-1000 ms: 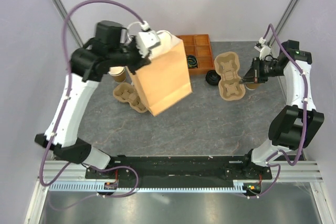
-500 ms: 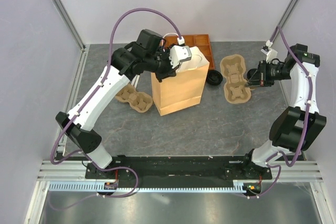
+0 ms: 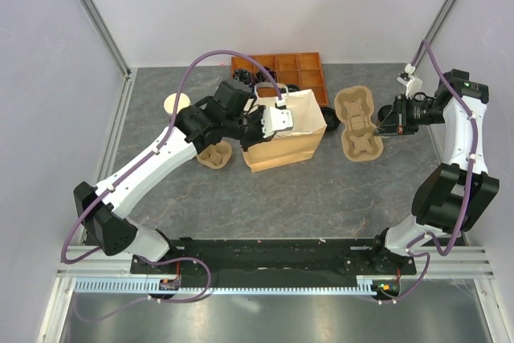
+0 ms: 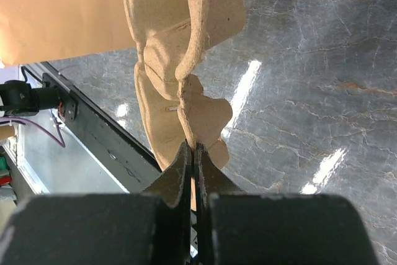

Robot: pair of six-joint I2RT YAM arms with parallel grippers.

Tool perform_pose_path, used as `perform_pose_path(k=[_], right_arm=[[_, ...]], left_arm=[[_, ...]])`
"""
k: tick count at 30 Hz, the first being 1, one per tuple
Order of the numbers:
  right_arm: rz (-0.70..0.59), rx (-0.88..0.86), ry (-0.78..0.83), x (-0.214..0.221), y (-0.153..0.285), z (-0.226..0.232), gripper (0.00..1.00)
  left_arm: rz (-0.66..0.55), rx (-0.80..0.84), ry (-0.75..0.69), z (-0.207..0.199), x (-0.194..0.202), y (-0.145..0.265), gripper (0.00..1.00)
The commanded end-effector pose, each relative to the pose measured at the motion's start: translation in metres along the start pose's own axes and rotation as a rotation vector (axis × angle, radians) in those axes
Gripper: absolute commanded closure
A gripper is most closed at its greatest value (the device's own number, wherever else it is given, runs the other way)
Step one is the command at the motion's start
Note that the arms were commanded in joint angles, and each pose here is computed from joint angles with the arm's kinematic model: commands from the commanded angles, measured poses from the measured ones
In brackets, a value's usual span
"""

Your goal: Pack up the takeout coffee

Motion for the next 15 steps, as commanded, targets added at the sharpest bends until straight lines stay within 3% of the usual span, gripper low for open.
perform_pose_path(k=[1,4,7,13,15], right_arm=[[-0.053,-0.036,0.058,-0.008,0.013,0.019,1.00],[-0.074,-0.040,0.071,-0.014,0.017,0.023,1.00],[-0.098,-0.035,0.099,-0.018,0.023,0.029,1.00],[-0.171,-0.031,0.184,-0.030,0.040,0.050,1.00],[-0.206,-0.032,0.233,-0.036,0.049,0.061,1.00]], left_arm=[[-0.017,-0.057,-0.050,0.010,-0.007,0.008,0.87],[-0.030,-0.081,-0.050,0.014,-0.014,0.013,0.69],[-0.039,-0.108,-0.042,0.018,-0.020,0.019,0.40],[-0.157,-0.124,0.007,0.017,-0.054,0.047,0.16],[-0.215,-0.127,0.032,0.015,-0.071,0.066,0.14]])
Point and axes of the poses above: each gripper's point midway between its finger pads, its own y axis back along the fingers, its own z axis along the line the jaws close on, x = y × z, the point moved 6 cm from there along y, back along the fingers, and after that the axes turned 2 degrees about y, right-handed, at the moved point
